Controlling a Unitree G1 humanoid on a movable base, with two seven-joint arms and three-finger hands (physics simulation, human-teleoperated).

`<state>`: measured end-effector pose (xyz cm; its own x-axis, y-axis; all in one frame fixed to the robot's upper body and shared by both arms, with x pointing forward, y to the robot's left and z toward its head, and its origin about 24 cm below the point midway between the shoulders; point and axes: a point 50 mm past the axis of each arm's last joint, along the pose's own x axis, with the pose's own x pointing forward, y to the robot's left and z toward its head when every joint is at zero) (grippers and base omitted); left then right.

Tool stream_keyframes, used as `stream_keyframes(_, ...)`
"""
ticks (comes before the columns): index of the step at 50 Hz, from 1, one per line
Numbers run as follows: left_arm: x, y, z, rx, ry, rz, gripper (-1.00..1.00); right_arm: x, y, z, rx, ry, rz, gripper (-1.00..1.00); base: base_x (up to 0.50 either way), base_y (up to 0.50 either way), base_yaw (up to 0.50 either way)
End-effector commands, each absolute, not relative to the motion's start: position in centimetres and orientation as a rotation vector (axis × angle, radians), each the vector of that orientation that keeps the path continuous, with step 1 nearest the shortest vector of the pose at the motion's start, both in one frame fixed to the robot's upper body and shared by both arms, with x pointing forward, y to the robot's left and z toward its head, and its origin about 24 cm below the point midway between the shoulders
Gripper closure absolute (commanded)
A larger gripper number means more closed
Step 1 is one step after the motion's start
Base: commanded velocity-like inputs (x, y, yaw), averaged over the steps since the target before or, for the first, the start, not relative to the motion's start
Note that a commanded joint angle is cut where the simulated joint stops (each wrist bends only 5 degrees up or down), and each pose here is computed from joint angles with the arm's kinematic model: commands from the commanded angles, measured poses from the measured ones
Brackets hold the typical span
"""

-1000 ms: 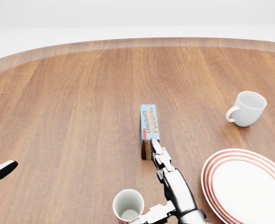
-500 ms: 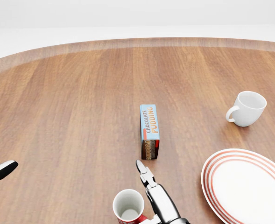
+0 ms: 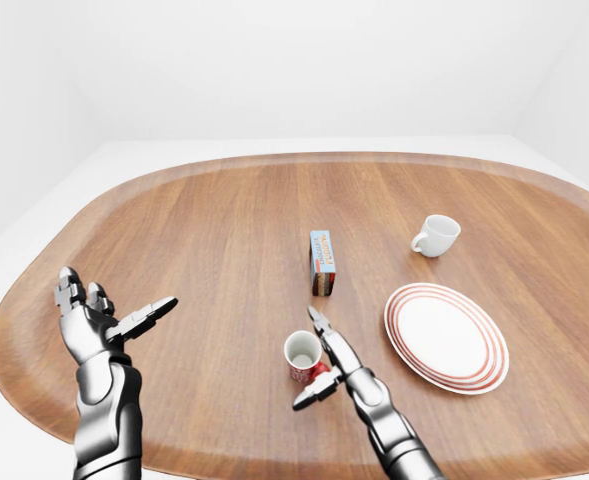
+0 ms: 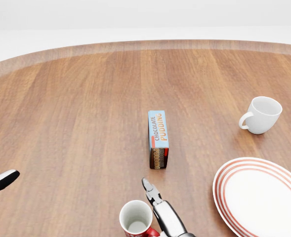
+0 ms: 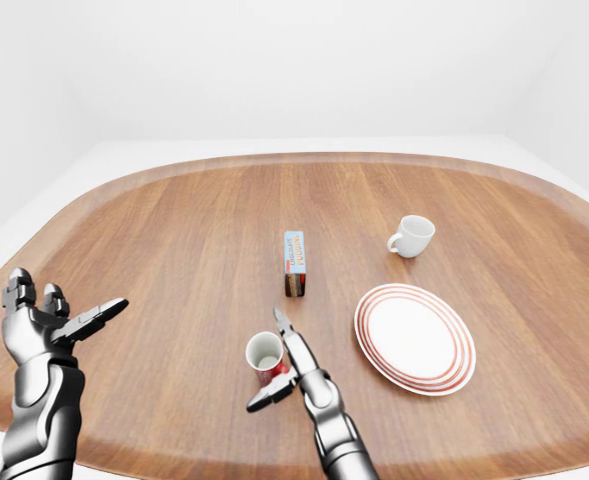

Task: Pick up the red mug and put it on the plate

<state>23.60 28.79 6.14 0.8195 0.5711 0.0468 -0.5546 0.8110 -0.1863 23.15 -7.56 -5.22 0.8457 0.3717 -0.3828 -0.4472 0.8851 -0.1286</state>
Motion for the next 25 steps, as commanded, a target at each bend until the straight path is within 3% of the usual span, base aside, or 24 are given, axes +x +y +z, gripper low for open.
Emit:
stream_keyframes(1, 23.7, 28.8, 6.1, -0.167, -0.102, 0.603, -1.0, 23.2, -7.6, -6.1, -0.218, 0.406, 0.439, -1.0, 0.0, 0.0, 0.0)
stream_keyframes(25, 23.5, 28.7, 6.2, -0.167, -0.103, 0.603, -1.0, 22.9, -7.4, -7.9, -0.254, 0.499, 0.434, -1.0, 0.0, 0.0, 0.0)
